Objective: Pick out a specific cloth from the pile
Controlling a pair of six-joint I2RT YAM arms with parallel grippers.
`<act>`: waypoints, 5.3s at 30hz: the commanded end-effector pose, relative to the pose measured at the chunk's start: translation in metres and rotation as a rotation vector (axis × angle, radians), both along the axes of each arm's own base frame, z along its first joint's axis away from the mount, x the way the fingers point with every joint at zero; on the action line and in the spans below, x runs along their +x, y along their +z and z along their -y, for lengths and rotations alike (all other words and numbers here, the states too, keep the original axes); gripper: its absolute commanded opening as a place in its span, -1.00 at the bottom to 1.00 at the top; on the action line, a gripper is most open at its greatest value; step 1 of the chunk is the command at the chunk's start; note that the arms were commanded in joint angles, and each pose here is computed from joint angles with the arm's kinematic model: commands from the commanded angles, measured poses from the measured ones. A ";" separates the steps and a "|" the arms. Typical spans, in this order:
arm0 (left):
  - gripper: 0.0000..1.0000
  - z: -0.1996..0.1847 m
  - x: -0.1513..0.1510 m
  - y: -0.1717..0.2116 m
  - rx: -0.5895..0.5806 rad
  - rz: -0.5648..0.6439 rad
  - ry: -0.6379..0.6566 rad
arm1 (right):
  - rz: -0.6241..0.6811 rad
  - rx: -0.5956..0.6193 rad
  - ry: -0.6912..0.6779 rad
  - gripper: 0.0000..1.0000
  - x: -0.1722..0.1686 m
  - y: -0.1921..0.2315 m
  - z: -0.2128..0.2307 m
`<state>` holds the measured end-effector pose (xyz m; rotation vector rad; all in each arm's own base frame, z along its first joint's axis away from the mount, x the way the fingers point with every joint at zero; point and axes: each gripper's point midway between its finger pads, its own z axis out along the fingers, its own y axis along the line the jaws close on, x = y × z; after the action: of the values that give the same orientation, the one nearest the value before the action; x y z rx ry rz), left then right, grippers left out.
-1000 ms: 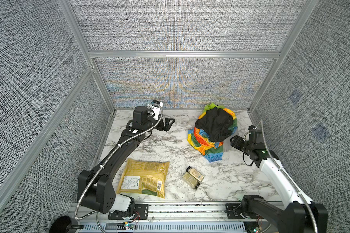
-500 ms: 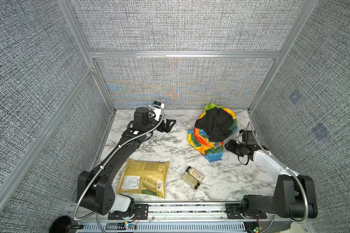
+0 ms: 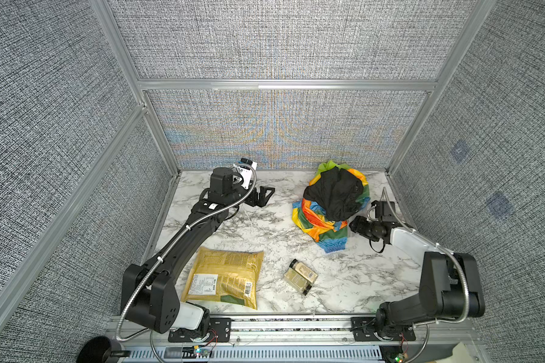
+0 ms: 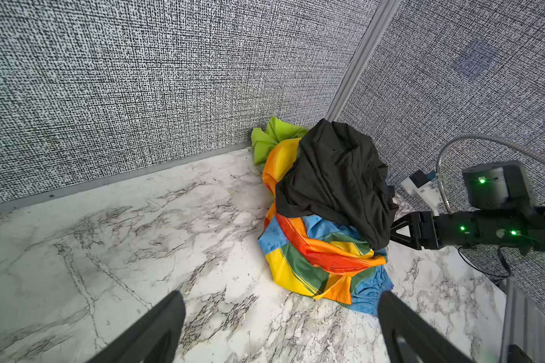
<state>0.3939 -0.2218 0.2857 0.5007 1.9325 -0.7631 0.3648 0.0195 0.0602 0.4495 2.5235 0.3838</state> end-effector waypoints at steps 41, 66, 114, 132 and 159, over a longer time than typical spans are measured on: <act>0.98 0.010 -0.004 0.010 -0.004 0.032 -0.024 | 0.451 -0.319 -0.272 -1.00 -0.005 0.272 0.068; 0.97 0.010 -0.006 0.015 -0.002 0.054 -0.020 | 0.853 -0.256 -0.205 -1.00 -0.037 0.456 0.046; 0.97 0.017 -0.006 0.004 0.020 0.030 -0.037 | -0.182 -0.117 -0.127 0.01 -0.006 -0.026 0.045; 0.97 0.019 -0.008 0.006 0.021 0.036 -0.041 | -0.022 -0.302 -0.252 -1.00 -0.021 0.063 0.080; 0.97 0.020 -0.011 0.011 0.009 0.047 -0.047 | 0.473 -0.279 -0.262 -1.00 -0.026 0.294 0.070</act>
<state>0.3830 -0.2405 0.2895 0.5548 1.9188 -0.7670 0.3378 -0.0564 0.3307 0.5391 2.0500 -0.0098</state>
